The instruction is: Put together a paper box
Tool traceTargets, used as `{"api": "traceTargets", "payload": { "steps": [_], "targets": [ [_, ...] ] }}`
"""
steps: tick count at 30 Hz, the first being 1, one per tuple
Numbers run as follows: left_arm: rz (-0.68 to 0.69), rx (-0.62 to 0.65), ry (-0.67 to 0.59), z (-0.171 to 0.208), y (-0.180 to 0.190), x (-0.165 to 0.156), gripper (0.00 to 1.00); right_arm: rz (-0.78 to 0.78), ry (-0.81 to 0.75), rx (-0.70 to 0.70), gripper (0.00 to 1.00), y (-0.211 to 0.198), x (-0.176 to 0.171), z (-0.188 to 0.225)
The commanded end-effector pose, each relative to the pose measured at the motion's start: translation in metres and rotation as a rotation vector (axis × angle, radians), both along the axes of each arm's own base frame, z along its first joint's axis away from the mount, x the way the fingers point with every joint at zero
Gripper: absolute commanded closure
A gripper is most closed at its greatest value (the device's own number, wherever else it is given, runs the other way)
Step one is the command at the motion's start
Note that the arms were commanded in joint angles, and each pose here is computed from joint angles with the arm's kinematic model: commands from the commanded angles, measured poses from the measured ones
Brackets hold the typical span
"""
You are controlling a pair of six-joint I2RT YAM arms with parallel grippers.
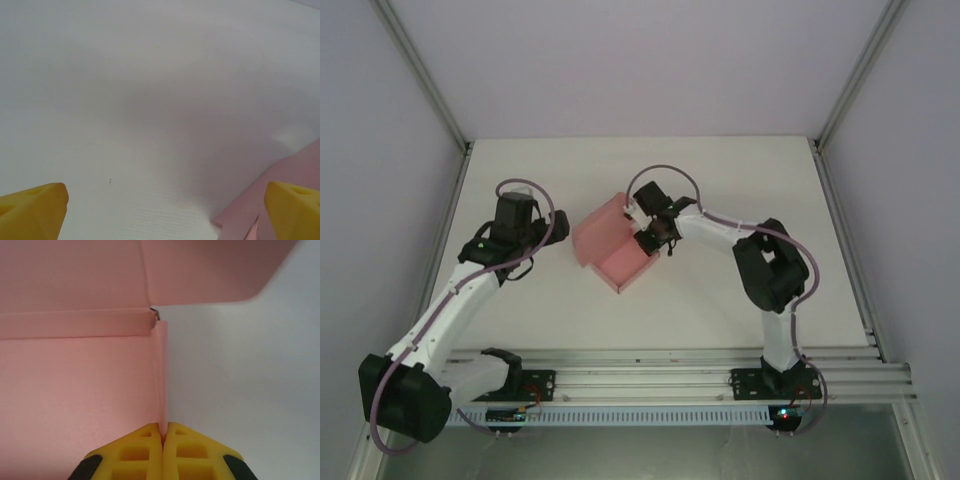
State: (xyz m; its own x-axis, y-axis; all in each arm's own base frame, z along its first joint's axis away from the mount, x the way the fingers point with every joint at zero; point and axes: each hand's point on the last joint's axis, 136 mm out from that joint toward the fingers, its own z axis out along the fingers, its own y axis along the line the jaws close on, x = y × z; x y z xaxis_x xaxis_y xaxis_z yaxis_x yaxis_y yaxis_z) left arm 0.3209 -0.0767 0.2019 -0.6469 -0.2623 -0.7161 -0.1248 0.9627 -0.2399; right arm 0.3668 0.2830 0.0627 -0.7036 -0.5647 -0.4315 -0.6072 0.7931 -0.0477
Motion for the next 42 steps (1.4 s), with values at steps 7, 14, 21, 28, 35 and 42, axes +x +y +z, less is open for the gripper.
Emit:
{"api": "traceTargets", "payload": {
  "steps": [7,14,21,28,35,42],
  "targets": [
    [-0.105,-0.079,-0.035,0.014,-0.025,0.014,0.0,-0.715,-0.029,-0.008,1.0,-0.066,-0.04,0.001],
    [-0.324,-0.111,0.013,-0.006,-0.065,0.02,0.0,-0.67,-0.007,0.05,0.93,-0.051,-0.048,-0.008],
    [-0.531,-0.043,0.012,-0.01,-0.107,0.019,0.0,-0.621,-0.053,0.099,0.67,-0.049,-0.047,0.017],
    [-0.552,-0.003,0.011,-0.004,-0.112,0.033,0.0,-0.475,-0.154,0.128,0.16,-0.057,-0.036,0.064],
    [-0.657,0.021,0.05,-0.012,-0.127,0.042,0.0,-0.207,-0.244,0.247,0.01,-0.056,-0.005,0.109],
    [-0.738,0.066,0.132,-0.032,-0.134,0.058,0.11,0.053,-0.152,0.284,0.03,-0.052,0.015,0.112]
  ]
}}
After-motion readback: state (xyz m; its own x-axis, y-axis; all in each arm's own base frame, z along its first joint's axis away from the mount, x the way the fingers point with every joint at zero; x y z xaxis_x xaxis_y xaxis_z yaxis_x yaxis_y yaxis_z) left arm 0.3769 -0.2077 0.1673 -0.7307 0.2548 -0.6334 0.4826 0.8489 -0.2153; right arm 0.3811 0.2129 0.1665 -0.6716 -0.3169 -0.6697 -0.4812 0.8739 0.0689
